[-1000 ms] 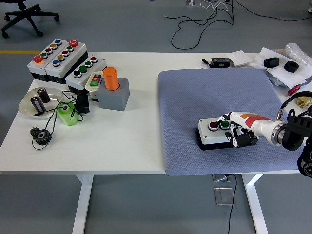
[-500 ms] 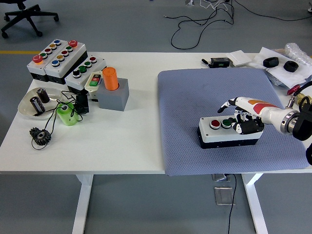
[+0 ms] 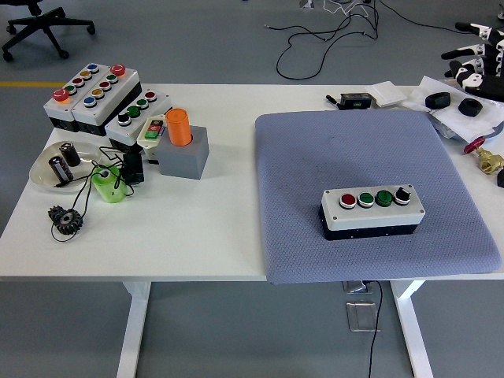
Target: Pick up the button,place it on the desk,press the button,press the button
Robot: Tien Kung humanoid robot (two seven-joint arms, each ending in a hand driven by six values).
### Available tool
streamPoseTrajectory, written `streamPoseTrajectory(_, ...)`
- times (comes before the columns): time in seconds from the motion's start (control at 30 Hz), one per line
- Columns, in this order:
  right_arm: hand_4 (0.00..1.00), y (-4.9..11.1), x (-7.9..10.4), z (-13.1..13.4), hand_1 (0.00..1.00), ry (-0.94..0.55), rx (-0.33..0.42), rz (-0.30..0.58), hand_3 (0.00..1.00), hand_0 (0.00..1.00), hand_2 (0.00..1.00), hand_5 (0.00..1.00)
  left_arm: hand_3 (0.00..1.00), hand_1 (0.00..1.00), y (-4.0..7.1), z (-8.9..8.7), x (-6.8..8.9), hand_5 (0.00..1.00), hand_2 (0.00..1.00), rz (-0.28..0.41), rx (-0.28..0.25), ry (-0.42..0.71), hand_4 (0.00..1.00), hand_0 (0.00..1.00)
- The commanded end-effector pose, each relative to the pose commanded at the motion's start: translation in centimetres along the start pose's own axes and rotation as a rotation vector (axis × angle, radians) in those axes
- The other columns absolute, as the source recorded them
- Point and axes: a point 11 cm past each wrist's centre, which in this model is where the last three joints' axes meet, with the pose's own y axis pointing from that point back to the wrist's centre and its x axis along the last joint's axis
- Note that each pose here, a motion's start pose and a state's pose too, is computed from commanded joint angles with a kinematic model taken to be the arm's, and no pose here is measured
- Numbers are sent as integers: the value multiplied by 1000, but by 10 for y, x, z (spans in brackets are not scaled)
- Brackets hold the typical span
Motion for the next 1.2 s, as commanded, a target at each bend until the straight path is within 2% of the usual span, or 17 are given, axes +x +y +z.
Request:
streamPoseTrajectory(0.07, 654, 1, 11, 7, 758, -83, -11, 37, 913, 772, 858, 320, 496, 549, 0, 0, 0, 998, 522, -1, 1, -1, 301, 619)
streamPoseTrajectory(0.1, 657, 1, 19, 14, 776, -134, -21, 67, 882, 803, 867, 406, 496, 551, 0, -1, 0, 998, 523, -1, 2, -2, 302, 619)
streamPoseTrajectory(0.27, 657, 7, 45, 38, 776, -362, -55, 181, 882, 803, 867, 406, 496, 551, 0, -2, -1, 998, 523, -2, 4, -2, 302, 619)
streamPoseTrajectory(0.3, 662, 8, 48, 41, 790, -399, -58, 197, 871, 809, 860, 448, 495, 553, 0, -2, -1, 998, 523, -3, 5, -2, 301, 621)
streamPoseTrajectory(0.4, 662, 13, 62, 56, 790, -527, -71, 265, 871, 809, 860, 448, 495, 553, 0, -3, -2, 998, 523, -4, 7, 0, 301, 621)
streamPoseTrajectory(0.57, 656, 19, 73, 69, 793, -711, -73, 317, 858, 809, 840, 479, 500, 555, 1, -4, -3, 998, 527, -6, 9, 2, 301, 621)
streamPoseTrajectory(0.9, 641, 27, 83, 80, 801, -729, -76, 348, 823, 838, 835, 520, 502, 559, 1, -7, -4, 998, 530, -9, 15, 2, 301, 621)
streamPoseTrajectory(1.2, 635, 29, 85, 83, 804, -727, -86, 350, 821, 843, 834, 528, 502, 560, 1, -7, -5, 998, 533, -10, 15, 1, 299, 620)
